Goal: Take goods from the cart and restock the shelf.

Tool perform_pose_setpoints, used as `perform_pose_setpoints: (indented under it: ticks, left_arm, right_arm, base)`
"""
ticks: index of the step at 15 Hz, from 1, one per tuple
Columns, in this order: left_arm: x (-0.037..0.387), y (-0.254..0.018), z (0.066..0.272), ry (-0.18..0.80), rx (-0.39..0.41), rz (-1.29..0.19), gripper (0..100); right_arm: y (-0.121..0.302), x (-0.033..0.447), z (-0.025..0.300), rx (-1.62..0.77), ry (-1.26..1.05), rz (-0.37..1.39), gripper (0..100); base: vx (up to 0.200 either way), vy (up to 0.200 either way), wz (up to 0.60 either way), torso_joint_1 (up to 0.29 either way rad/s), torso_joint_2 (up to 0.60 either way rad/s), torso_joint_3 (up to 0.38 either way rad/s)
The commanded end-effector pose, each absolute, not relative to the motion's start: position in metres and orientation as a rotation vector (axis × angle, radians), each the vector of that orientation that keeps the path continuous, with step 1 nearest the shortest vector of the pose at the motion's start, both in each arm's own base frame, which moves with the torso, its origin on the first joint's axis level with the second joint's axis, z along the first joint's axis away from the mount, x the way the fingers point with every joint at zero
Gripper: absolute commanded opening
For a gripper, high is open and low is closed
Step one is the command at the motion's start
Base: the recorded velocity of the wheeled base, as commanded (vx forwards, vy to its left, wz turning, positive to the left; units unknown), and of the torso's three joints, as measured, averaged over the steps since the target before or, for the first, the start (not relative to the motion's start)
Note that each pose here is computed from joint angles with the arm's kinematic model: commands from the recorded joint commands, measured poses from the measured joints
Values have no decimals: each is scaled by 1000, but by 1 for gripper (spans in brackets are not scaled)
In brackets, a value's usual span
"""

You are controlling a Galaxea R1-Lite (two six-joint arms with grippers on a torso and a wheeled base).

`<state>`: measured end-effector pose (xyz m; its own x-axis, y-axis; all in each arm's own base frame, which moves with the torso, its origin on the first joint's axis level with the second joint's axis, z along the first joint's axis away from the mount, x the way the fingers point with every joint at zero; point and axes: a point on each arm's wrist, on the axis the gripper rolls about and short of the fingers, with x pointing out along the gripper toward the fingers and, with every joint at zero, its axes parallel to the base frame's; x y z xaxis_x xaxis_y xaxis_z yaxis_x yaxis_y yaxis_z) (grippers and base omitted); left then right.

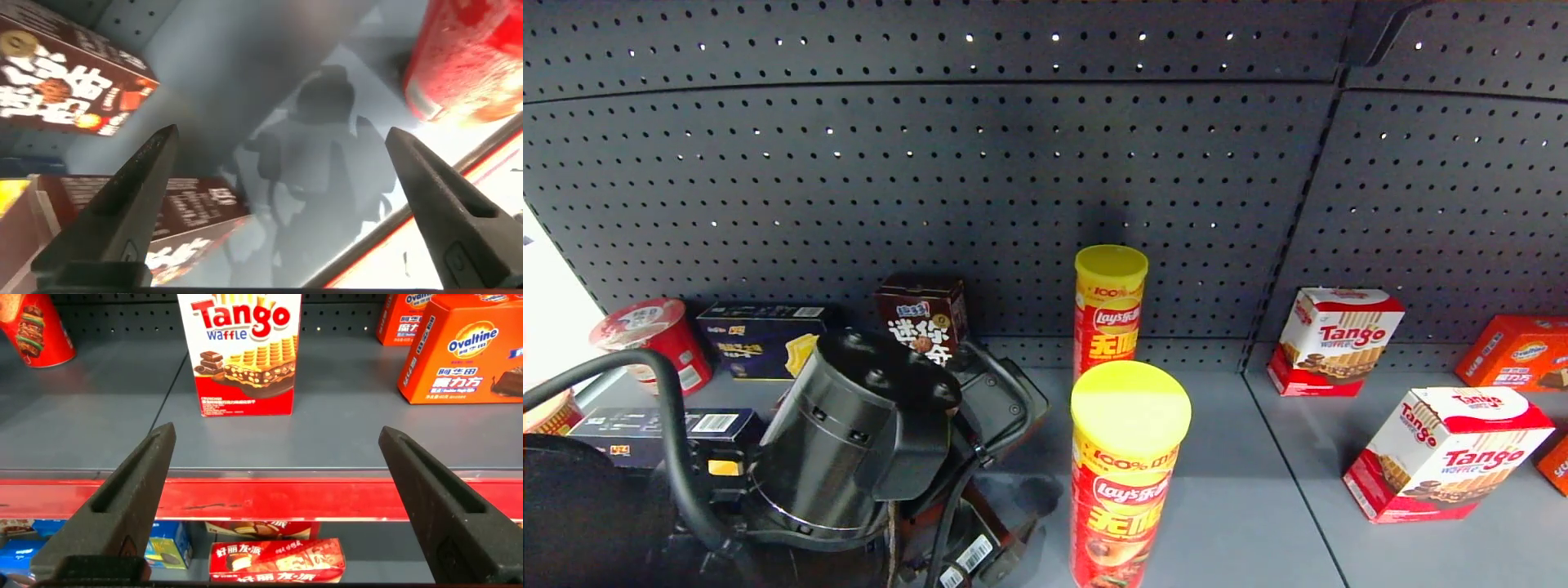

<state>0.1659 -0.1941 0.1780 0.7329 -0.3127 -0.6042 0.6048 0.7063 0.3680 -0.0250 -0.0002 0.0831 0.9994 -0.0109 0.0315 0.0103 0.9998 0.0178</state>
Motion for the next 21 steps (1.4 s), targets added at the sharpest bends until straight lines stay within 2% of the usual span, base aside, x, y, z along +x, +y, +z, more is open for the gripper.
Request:
perform_pose_setpoints:
  ticks: [1,5,9,14,21]
  left_arm:
    - [167,-197,179,534,582,-537,100]
    - [167,-198,190,511,517,-524,100]
    - [161,-195,178,566,466,-507,100]
    - [164,-203,166,601,483,-491,100]
    - [167,-211,165,597,485,-499,100]
  right_arm:
    - [0,-25,83,17,-32,-10,100]
    - [0,-25,83,17,-31,-9,100]
    - [0,-25,83,17,-29,-10,100]
    - [0,-25,83,17,-31,-12,100]
    - [0,-25,83,17,-31,-12,100]
  base:
    - [0,0,0,0,0,0]
    - [0,0,0,0,0,0]
    - [0,0,0,0,0,0]
    - [0,0,0,0,0,0]
    - [0,0,0,0,0,0]
